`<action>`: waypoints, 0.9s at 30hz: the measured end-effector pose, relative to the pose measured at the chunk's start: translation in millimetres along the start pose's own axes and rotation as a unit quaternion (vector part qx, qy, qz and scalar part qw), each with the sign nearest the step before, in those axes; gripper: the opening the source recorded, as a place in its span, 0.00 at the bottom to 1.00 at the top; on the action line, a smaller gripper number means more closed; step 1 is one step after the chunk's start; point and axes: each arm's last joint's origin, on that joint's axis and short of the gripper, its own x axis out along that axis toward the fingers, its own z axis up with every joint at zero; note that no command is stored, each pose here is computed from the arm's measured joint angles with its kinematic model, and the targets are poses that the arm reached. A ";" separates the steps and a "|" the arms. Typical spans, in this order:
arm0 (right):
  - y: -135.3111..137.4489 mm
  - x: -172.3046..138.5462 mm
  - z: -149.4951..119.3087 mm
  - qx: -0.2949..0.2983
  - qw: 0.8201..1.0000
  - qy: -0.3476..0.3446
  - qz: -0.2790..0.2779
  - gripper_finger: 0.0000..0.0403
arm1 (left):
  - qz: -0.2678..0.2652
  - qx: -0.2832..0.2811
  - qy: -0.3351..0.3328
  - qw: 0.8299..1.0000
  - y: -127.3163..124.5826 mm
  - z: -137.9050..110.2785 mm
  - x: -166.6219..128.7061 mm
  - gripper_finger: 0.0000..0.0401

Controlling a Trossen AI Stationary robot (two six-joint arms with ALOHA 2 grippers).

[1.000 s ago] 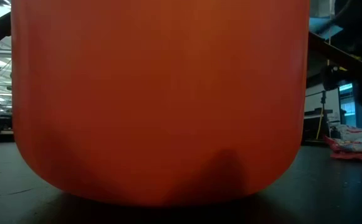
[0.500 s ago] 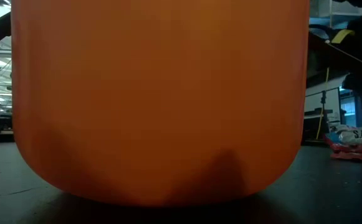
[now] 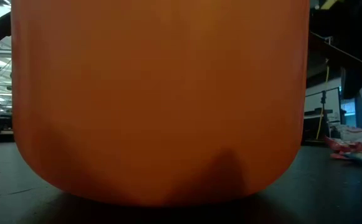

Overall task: Sort candy
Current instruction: Put the white candy into the black bucket

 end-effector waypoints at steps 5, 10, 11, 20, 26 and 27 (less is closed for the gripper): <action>0.9 3.3 -1.9 -0.018 1.000 0.016 0.020 0.02 | 0.000 -0.001 -0.001 1.000 0.0 0.2 -0.1 0.27; 1.7 17.7 -11.3 -0.043 0.997 0.042 0.045 0.17 | 0.000 -0.002 -0.001 1.000 0.0 0.2 -0.1 0.27; 2.0 19.7 -13.1 -0.047 0.997 0.041 0.048 0.21 | 0.000 -0.002 -0.001 1.000 0.0 0.2 -0.1 0.27; -4.1 37.2 -30.3 -0.079 0.997 0.024 0.012 0.61 | -0.001 -0.002 -0.001 1.000 -0.1 0.3 -0.1 0.27; -6.2 50.5 -34.2 -0.079 0.996 0.002 0.034 0.66 | -0.001 -0.002 -0.002 1.000 -0.1 0.6 -0.1 0.27; -6.8 52.0 -34.9 -0.083 0.996 0.000 0.035 0.65 | -0.001 -0.002 -0.003 1.000 -0.1 0.6 -0.1 0.27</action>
